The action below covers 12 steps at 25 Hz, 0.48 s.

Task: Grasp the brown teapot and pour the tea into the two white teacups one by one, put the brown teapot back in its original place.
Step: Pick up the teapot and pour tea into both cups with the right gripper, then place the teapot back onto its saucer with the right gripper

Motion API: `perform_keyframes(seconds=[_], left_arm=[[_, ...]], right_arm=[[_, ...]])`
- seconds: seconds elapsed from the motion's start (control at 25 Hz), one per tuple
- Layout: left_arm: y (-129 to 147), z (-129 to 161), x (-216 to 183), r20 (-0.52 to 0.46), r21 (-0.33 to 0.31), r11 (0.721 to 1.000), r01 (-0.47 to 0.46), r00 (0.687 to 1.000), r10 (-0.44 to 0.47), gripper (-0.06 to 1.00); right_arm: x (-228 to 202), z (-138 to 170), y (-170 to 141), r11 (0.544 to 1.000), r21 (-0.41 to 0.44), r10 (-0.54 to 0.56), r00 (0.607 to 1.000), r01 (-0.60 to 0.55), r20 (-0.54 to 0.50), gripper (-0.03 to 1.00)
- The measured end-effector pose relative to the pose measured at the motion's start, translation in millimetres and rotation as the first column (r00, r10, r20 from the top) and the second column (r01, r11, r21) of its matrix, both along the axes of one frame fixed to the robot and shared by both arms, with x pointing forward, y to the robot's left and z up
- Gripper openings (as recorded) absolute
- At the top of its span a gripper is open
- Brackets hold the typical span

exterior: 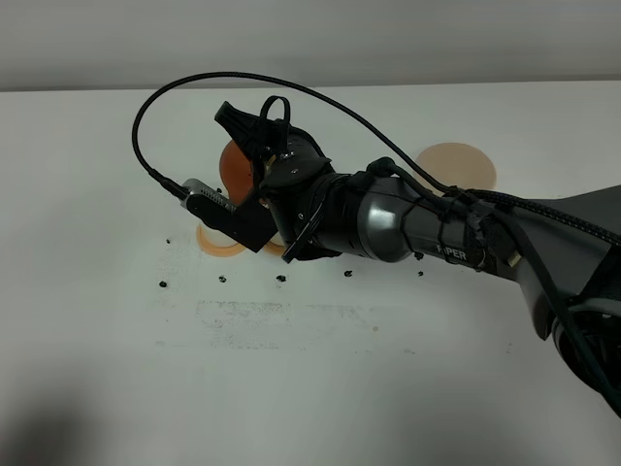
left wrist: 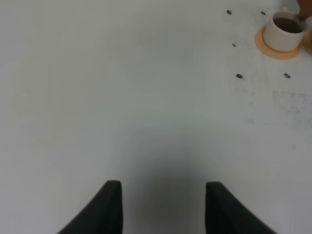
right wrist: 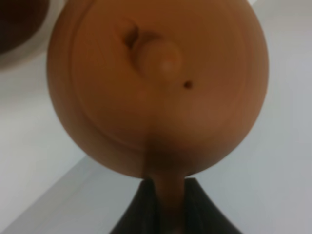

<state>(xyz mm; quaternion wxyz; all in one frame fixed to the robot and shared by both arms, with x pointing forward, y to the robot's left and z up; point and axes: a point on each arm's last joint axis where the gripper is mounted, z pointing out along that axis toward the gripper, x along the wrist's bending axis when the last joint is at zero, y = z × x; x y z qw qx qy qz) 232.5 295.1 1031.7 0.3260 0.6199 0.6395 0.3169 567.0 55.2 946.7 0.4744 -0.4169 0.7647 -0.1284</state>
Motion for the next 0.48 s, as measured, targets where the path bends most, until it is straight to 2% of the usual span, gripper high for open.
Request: perform_keyframes(seconds=[0.16, 0.32, 0.44, 0.48], left_arm=[[0, 0, 0, 0.000, 0.000, 1.000, 0.000, 1.000, 0.000, 0.42], [0, 0, 0, 0.000, 0.000, 1.000, 0.000, 1.000, 0.000, 0.42], [0, 0, 0, 0.000, 0.000, 1.000, 0.000, 1.000, 0.000, 0.42], [0, 0, 0, 0.000, 0.000, 1.000, 0.000, 1.000, 0.000, 0.42]], right_arm=[[-2, 18, -3, 0.998, 0.061, -0.032, 0.999, 0.032, -0.008, 0.11], [-11, 55, -11, 0.973, 0.202, -0.099, 0.993, 0.110, -0.062, 0.11], [-23, 79, -17, 0.920, 0.327, -0.164, 0.970, 0.216, -0.178, 0.11], [-30, 86, -19, 0.889, 0.371, -0.185, 0.952, 0.268, -0.245, 0.11]])
